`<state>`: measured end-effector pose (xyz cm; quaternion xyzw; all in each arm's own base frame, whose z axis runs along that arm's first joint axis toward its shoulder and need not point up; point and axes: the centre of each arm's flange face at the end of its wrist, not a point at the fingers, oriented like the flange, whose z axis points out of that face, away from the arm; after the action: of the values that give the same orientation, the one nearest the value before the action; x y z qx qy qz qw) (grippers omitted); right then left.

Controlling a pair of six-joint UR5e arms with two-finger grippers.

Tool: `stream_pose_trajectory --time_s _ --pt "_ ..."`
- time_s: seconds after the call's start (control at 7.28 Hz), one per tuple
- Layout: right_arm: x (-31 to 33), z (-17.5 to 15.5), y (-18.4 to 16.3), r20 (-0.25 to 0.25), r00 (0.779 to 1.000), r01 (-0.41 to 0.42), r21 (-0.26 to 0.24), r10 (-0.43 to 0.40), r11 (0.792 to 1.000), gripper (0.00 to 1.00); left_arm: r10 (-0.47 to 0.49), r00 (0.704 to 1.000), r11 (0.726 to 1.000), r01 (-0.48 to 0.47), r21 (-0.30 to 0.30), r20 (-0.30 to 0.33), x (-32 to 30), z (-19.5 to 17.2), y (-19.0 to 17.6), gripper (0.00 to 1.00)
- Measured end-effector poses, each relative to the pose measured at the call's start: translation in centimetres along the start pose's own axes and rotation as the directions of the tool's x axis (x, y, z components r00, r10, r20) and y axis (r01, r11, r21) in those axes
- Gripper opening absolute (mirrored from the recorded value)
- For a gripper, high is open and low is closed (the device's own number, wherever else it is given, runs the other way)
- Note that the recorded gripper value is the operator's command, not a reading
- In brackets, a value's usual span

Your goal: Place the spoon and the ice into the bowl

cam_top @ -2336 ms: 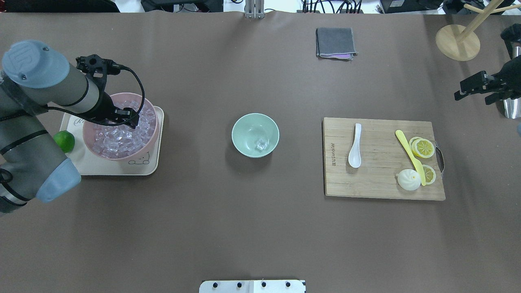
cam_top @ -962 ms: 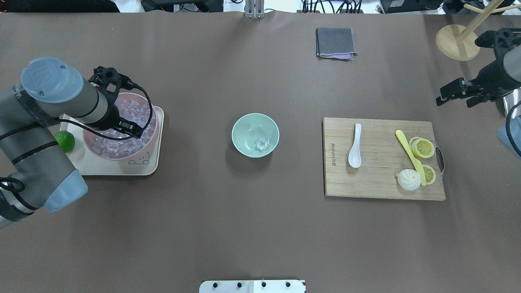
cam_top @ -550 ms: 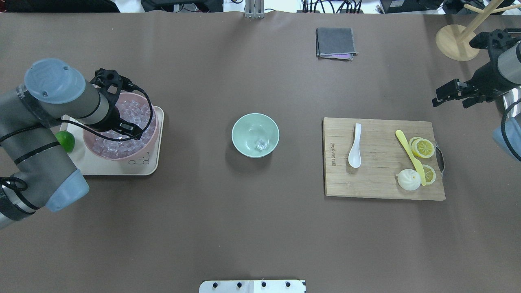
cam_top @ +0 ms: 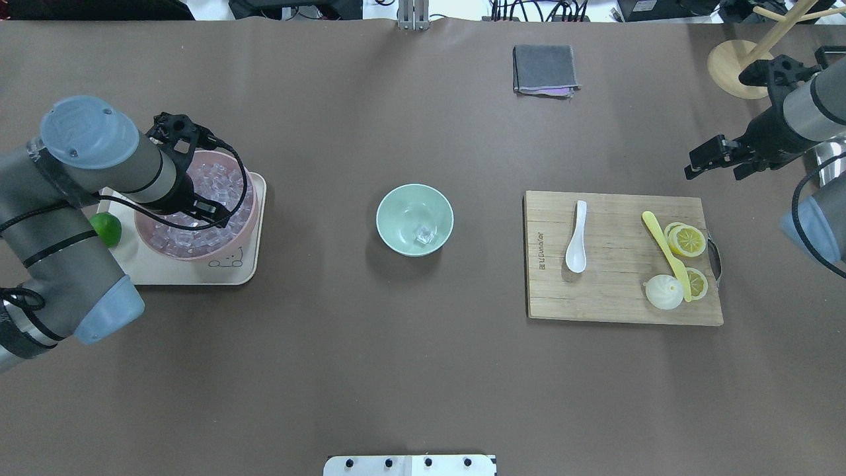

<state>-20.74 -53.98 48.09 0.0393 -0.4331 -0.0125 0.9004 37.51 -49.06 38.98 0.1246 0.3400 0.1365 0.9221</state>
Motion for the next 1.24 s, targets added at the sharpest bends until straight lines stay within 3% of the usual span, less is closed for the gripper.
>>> stream_pose_trajectory --time_s 0.14,0.27,0.69,1.24 --pt "-0.8 0.2 -0.2 0.002 1.0 0.008 -0.002 -0.008 1.0 1.0 0.0 1.0 1.0 0.0 -0.001 0.0 -0.1 0.0 0.1 0.81" --pt "-1.5 0.3 -0.4 0.005 1.0 0.013 -0.003 -0.013 1.0 1.0 -0.001 1.0 1.0 0.001 -0.004 0.0 -0.1 0.1 0.1 0.73" --pt "-3.2 0.4 -1.0 0.016 1.0 0.005 -0.002 -0.005 1.0 1.0 -0.006 1.0 0.999 0.005 -0.036 -0.025 0.0 0.5 0.4 0.0" --pt "-4.6 0.6 -1.2 0.024 1.0 0.001 -0.004 0.0 1.0 1.0 -0.003 0.998 0.999 -0.001 -0.053 -0.068 0.8 -0.3 0.3 0.0"
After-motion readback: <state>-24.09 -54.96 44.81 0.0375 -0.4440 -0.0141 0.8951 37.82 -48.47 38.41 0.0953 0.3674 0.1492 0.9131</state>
